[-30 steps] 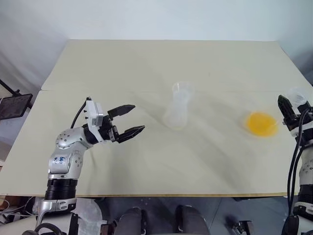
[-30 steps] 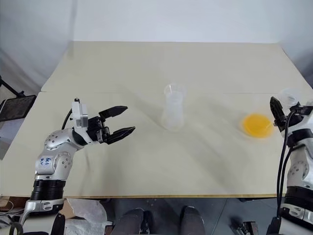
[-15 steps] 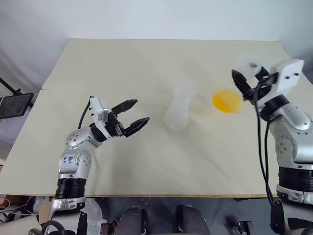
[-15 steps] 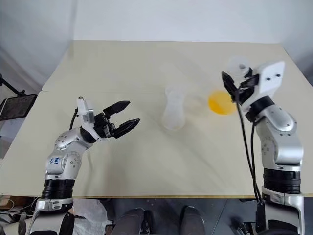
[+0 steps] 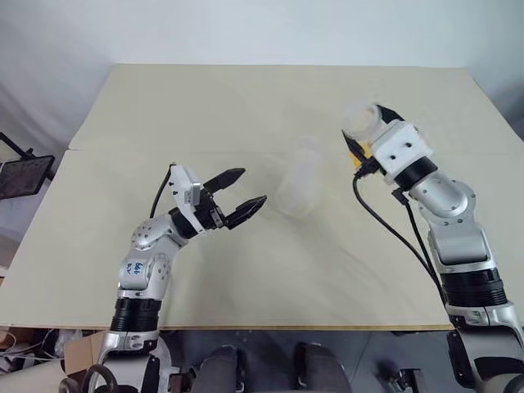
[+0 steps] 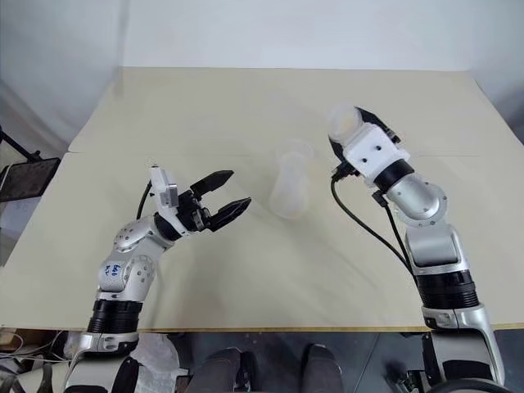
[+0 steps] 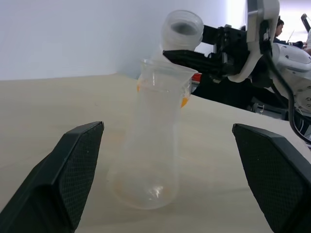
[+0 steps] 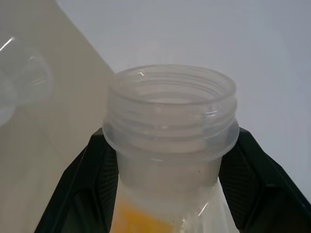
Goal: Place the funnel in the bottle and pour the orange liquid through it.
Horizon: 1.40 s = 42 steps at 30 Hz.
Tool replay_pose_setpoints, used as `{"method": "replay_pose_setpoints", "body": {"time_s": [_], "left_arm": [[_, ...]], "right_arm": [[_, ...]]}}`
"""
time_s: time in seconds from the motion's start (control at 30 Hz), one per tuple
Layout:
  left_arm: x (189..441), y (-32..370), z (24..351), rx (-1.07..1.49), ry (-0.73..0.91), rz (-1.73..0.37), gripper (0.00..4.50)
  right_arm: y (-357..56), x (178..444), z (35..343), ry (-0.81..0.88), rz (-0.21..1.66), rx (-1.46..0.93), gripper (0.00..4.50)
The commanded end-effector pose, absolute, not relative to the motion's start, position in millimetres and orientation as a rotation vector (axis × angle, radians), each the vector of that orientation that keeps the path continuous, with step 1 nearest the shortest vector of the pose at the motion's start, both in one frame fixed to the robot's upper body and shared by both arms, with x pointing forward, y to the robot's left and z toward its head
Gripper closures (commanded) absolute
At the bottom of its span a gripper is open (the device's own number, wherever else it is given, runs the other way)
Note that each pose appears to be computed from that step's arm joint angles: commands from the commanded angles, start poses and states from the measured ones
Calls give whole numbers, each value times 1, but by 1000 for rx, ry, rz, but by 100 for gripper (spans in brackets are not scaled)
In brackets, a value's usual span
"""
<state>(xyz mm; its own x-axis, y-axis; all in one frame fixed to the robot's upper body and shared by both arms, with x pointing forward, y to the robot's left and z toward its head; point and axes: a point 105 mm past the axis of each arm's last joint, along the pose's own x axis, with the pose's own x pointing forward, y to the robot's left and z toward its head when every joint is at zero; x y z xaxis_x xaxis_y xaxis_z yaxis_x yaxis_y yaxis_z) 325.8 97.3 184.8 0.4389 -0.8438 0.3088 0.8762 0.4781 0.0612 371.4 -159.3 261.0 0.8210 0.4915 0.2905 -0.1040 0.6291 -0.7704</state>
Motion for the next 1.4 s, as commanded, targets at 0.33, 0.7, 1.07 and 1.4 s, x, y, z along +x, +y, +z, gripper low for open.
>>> {"method": "replay_pose_setpoints", "body": {"time_s": [0.33,0.7,1.07,1.4], "left_arm": [[320,95,191,-89,-343,-1082,0],[321,92,191,-94,-346,-1083,0],[321,88,190,-102,-350,-1085,0],[320,86,190,-104,-350,-1085,0]], "right_arm": [[-135,363,285,-704,300,-1159,208],[-132,363,287,-778,247,-1391,208],[-129,362,289,-841,221,-1455,208],[-128,362,286,-889,223,-1550,208]]}}
